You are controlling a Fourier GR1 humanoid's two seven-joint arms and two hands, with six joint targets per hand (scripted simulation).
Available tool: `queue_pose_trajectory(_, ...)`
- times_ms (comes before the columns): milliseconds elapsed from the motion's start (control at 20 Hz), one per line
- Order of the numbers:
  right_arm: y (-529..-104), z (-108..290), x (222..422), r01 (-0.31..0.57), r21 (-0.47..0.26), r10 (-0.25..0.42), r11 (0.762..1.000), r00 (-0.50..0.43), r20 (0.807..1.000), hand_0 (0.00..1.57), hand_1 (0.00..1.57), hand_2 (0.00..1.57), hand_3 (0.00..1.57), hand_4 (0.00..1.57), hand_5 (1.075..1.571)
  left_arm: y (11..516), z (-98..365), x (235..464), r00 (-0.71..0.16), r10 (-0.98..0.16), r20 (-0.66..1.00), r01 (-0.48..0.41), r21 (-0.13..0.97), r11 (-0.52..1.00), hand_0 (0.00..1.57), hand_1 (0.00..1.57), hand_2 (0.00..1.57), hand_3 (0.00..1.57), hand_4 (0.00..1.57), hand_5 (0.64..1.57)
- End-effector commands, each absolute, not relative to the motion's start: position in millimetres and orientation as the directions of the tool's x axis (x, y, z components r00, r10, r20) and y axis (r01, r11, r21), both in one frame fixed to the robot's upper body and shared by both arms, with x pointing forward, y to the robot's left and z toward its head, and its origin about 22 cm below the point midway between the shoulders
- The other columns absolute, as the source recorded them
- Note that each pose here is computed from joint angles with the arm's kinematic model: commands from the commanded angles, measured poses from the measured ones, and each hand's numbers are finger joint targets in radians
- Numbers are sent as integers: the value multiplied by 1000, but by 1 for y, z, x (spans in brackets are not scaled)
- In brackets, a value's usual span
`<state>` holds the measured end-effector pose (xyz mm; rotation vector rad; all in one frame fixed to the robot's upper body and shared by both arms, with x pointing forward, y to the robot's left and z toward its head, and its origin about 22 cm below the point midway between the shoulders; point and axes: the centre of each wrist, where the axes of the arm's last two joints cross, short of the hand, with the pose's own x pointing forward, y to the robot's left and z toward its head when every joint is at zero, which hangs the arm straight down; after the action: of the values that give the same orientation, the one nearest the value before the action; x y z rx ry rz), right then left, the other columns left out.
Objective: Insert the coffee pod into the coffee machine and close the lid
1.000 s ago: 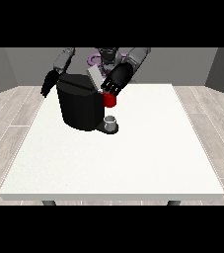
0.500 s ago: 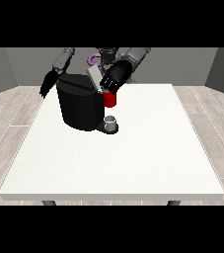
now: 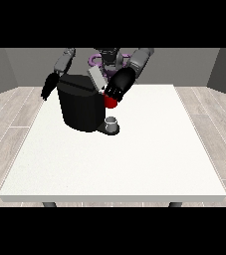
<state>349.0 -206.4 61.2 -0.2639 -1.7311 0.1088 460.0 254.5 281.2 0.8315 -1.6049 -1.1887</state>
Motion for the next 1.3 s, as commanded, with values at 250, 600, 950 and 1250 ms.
queue_pose_trajectory(250, -204, 57, 349, 111, -209, 225, 972, -157, 962, 0, 0, 0, 0, 85, 1571, 239, 272, 463, -364, -876, 317, -38, 934, 354, 1150, 1150, 1145, 953, 0, 1571)
queue_pose_trajectory(600, -219, 79, 354, 110, -237, 253, 965, -167, 953, 0, 0, 0, 0, 74, 1571, 263, 272, 461, -381, -877, 294, -51, 940, 337, 1224, 1224, 1202, 978, 0, 1571)
queue_pose_trajectory(950, -214, 70, 350, 116, -252, 269, 961, -165, 949, 0, 0, 0, 0, 160, 1571, 281, 292, 455, -395, -901, 181, -126, 960, 249, 1044, 1044, 1049, 744, 0, 1571)
queue_pose_trajectory(1250, -203, 76, 352, 90, -271, 283, 958, -183, 941, 0, 0, 0, 0, 147, 1571, 283, 304, 454, -354, -924, 142, -194, 956, 221, 0, 0, 686, 554, 0, 1571)
